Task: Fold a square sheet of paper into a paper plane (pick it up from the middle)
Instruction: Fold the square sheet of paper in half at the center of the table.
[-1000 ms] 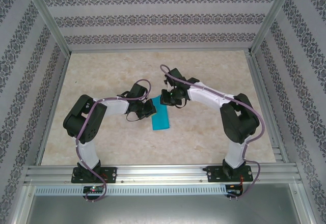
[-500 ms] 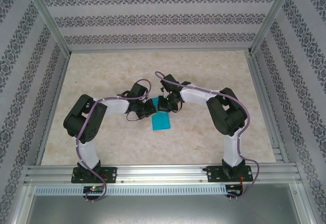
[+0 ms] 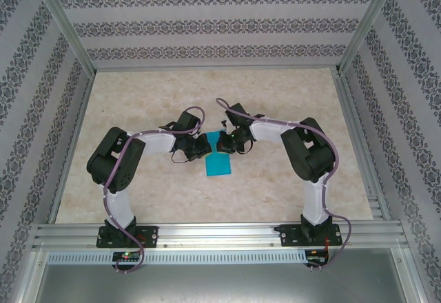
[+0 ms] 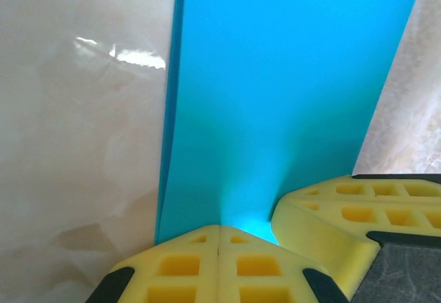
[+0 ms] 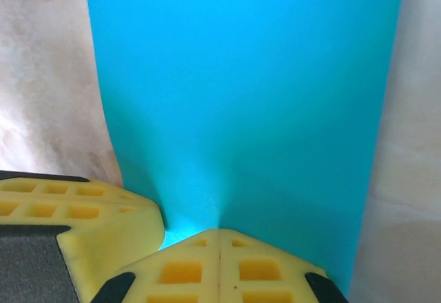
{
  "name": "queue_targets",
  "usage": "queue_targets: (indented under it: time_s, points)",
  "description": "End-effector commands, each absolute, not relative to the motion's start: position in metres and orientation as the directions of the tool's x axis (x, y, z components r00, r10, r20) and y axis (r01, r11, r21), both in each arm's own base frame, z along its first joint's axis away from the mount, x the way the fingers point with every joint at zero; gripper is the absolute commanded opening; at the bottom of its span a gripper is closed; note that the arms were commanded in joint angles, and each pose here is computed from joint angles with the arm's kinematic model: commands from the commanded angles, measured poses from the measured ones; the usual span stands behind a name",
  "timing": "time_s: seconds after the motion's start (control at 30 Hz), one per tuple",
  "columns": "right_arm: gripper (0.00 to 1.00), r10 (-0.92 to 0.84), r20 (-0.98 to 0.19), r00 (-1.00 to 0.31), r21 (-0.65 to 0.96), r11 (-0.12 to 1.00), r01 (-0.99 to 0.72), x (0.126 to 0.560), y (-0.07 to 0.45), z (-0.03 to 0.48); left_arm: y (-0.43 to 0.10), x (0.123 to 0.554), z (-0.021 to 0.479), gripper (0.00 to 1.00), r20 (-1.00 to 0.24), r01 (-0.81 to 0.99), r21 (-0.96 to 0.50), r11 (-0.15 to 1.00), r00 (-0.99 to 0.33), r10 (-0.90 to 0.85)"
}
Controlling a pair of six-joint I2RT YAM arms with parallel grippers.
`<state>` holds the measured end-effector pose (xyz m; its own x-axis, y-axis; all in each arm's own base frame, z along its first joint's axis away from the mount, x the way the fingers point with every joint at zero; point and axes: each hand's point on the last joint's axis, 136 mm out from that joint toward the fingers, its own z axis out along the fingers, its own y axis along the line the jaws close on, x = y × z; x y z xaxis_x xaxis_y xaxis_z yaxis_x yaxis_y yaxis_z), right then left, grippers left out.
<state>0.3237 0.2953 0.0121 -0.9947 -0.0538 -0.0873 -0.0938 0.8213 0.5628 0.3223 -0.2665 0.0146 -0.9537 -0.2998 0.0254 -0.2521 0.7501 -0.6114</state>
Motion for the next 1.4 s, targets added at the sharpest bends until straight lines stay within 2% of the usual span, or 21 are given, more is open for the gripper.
queue_targets:
  time_s: [0.0, 0.27, 0.5, 0.67, 0.83, 1.13, 1.37]
  points:
    - [0.00, 0.005, -0.054, -0.999, 0.472, 0.881, -0.021, 0.317, 0.247, -0.014, -0.216, 0.269, -0.057, 0.00, 0.155, -0.400, -0.333, 0.854, -0.917, -0.368]
    - [0.00, 0.087, -0.127, -0.988, 0.498, 0.867, 0.013, 0.335, 0.219, 0.009, -0.215, 0.266, -0.060, 0.00, 0.161, -0.404, -0.331, 0.853, -0.915, -0.371]
    - [0.00, 0.024, -0.262, -0.965, 0.575, 0.807, -0.136, 0.350, 0.269, 0.069, -0.217, 0.269, -0.056, 0.00, 0.154, -0.392, -0.339, 0.855, -0.920, -0.360]
    - [0.00, -0.030, -0.244, -0.969, 0.594, 0.785, -0.174, 0.355, 0.304, 0.058, -0.218, 0.270, -0.055, 0.00, 0.153, -0.386, -0.341, 0.857, -0.922, -0.355]
    - [0.00, -0.050, -0.213, -0.976, 0.602, 0.780, -0.171, 0.362, 0.315, 0.039, -0.217, 0.270, -0.054, 0.00, 0.152, -0.377, -0.336, 0.863, -0.926, -0.346]
    - [0.00, 0.076, -0.176, -0.981, 0.593, 0.804, -0.044, 0.382, 0.264, 0.004, -0.213, 0.263, -0.059, 0.00, 0.163, -0.380, -0.320, 0.868, -0.924, -0.345]
    - [0.00, 0.160, -0.224, -0.961, 0.560, 0.829, 0.007, 0.416, 0.222, 0.015, -0.213, 0.264, -0.056, 0.00, 0.154, -0.367, -0.324, 0.872, -0.930, -0.334]
